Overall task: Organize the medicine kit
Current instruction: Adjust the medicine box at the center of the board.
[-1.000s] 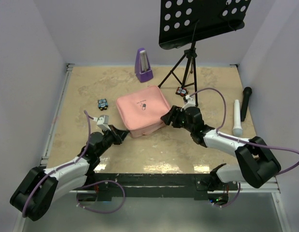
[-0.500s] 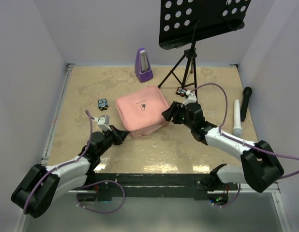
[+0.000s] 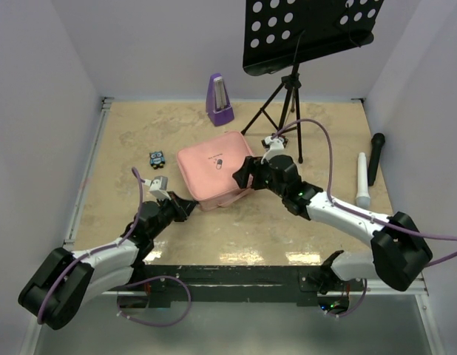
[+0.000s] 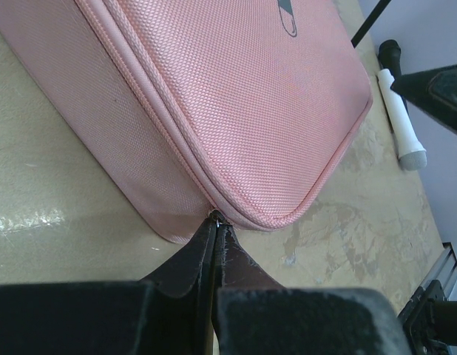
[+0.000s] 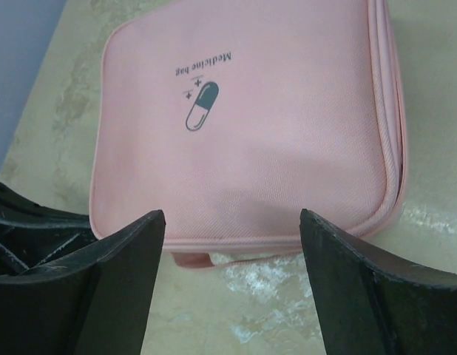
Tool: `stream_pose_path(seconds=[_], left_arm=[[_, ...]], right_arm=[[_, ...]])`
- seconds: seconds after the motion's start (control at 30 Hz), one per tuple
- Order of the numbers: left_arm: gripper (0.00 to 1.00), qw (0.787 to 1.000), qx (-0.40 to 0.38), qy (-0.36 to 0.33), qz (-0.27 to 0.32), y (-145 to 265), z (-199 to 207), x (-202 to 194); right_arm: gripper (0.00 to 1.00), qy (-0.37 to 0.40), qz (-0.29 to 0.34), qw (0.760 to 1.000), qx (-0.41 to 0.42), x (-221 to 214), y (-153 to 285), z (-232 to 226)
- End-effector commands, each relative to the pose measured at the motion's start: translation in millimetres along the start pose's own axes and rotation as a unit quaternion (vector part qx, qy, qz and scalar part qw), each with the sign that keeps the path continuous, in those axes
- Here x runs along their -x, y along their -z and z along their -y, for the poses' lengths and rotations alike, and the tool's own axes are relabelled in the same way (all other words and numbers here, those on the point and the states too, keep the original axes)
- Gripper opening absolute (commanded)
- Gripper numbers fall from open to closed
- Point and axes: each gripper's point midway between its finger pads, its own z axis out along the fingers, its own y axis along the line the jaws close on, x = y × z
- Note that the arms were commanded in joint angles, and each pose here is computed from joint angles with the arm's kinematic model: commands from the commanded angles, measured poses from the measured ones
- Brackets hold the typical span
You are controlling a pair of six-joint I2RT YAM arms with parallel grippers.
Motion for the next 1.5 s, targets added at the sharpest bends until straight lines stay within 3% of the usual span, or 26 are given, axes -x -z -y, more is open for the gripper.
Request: stream_pose_path(seconds=[0.0, 0.07, 0.17, 0.73, 0.93, 1.07, 1.27, 1.37, 1.47], left_arm=[[0.00, 0.999, 0.036, 0.000, -0.024, 14, -29, -28], [0.00, 0.999, 0.034, 0.000, -0.021, 14, -29, -28], [0.00, 0.999, 0.029, 0.000, -0.018, 15, -27, -27], [0.00, 1.000, 0.017, -0.008, -0.014, 18, -24, -26], [0.00, 1.000, 0.014, -0.013, -0.019, 17, -24, -28], [0.00, 0.999, 0.013, -0.016, -0.027, 16, -24, -31], [0.00, 0.999, 0.012, -0.021, -0.039, 15, -24, -35], [0.00, 0.999, 0.010, -0.023, -0.045, 15, -24, -38], [0.00, 0.998, 0.003, -0.026, -0.052, 15, -22, -40]], right_arm=[[0.81, -0.063, 0.016, 0.998, -0.007, -4, 11, 3], [0.95, -0.105, 0.008, 0.994, 0.010, -15, 14, -1], [0.96, -0.151, -0.004, 0.988, 0.016, -29, 11, -1], [0.73, -0.250, 0.001, 0.968, 0.026, -38, -17, 1], [0.56, -0.285, 0.006, 0.958, 0.029, -41, -22, 7], [0.37, -0.295, 0.010, 0.955, 0.031, -40, -25, 8], [0.17, -0.303, 0.012, 0.952, 0.028, -42, -30, 13], [0.00, -0.301, 0.013, 0.953, 0.024, -42, -31, 16], [0.00, -0.300, 0.016, 0.954, 0.018, -42, -31, 23]])
